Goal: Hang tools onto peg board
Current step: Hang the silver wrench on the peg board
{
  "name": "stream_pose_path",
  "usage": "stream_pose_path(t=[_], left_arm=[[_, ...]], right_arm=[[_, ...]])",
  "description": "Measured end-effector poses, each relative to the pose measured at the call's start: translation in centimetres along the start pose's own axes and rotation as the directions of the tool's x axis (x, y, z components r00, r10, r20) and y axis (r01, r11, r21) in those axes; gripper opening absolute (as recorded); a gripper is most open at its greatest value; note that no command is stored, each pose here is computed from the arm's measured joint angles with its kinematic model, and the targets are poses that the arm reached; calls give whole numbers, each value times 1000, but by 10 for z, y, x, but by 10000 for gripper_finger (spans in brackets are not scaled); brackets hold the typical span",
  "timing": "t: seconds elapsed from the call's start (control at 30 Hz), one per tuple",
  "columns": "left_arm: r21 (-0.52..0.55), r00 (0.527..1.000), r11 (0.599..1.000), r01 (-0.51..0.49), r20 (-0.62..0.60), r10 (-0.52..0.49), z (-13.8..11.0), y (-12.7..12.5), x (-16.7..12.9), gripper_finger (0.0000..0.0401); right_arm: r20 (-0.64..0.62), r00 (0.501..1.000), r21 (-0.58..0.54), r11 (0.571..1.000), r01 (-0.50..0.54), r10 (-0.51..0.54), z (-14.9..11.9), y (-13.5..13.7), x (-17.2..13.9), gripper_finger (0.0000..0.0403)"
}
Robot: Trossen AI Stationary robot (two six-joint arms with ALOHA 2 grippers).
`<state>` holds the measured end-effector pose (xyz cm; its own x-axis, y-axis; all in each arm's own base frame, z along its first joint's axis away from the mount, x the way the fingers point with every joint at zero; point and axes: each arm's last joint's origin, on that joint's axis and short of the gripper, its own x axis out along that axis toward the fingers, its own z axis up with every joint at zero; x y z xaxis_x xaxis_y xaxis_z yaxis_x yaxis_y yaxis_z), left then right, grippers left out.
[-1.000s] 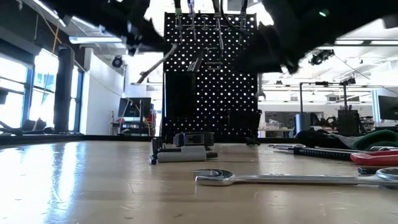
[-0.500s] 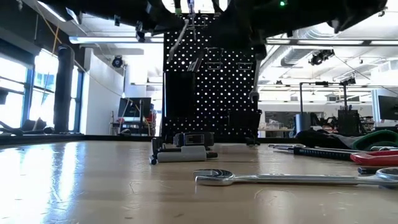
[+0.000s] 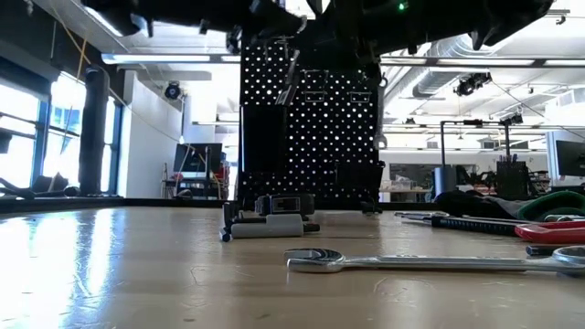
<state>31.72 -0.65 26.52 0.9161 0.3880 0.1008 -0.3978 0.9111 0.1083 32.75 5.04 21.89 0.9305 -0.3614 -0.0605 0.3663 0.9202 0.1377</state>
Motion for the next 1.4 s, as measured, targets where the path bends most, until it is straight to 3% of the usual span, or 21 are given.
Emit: stream_pose_path(t=[0.27,0.57,0.93,1.13,1.4], left_arm=[[59,1000,998,9,11,-10,8,-20,14,0],[126,999,991,-44,-15,46,10,-27,8,0],[210,997,976,-56,-34,65,9,-34,4,13],[224,997,974,-47,-54,60,10,-34,2,58],[230,996,973,-33,-68,50,29,-28,-12,122]], right_arm=[[1,999,-7,999,48,-48,-1,-1,0,154],[-14,997,-70,994,81,-82,-3,1,-2,14],[-46,997,-83,995,55,-59,-6,0,-2,5],[-56,997,-94,995,42,-47,-7,1,-2,5],[-44,999,-113,993,19,-24,-1,2,-5,4]])
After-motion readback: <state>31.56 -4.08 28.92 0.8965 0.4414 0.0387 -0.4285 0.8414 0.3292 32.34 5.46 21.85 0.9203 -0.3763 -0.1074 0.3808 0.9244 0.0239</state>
